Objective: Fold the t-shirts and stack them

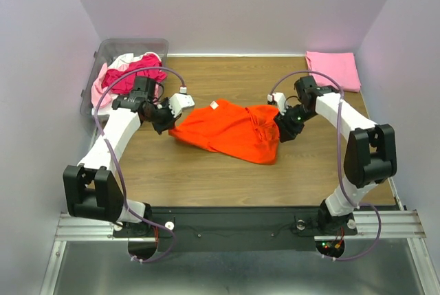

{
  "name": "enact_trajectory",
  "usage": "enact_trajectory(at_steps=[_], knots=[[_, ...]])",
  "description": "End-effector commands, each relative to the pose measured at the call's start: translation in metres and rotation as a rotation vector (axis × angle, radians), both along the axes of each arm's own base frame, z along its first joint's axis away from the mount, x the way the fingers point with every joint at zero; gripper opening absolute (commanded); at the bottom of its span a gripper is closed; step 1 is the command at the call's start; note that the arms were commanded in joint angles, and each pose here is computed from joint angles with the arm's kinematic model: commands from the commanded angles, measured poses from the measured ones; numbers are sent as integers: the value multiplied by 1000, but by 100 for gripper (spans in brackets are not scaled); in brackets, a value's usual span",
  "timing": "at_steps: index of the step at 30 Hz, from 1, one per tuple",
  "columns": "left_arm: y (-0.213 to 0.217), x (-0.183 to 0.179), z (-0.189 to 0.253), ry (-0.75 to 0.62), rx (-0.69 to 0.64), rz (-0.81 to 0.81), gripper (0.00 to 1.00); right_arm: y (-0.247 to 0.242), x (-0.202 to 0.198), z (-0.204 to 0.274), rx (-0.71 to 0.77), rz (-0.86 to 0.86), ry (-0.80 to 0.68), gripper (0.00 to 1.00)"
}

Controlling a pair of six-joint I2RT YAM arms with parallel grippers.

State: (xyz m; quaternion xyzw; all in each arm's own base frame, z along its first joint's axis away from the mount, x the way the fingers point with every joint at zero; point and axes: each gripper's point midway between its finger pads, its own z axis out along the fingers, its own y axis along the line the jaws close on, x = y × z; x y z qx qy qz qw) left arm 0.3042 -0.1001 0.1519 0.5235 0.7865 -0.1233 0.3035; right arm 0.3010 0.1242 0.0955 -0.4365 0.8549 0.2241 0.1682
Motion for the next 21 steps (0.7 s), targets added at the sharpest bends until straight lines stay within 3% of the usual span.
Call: enact_trajectory(at_steps=[1,17,20,21], knots=[[-4,7,12,-12,-33,4,0,-2,10,-16,-14,118,-74,46],[-2,12,13,-4,-20,26,0,24,18,-57,-19,268,-126,50],[-2,14,14,-2,-21,27,0,27,17,-56,-14,283,-133,44],[-3,14,15,-4,-21,27,0,28,16,-53,-11,291,-141,31]])
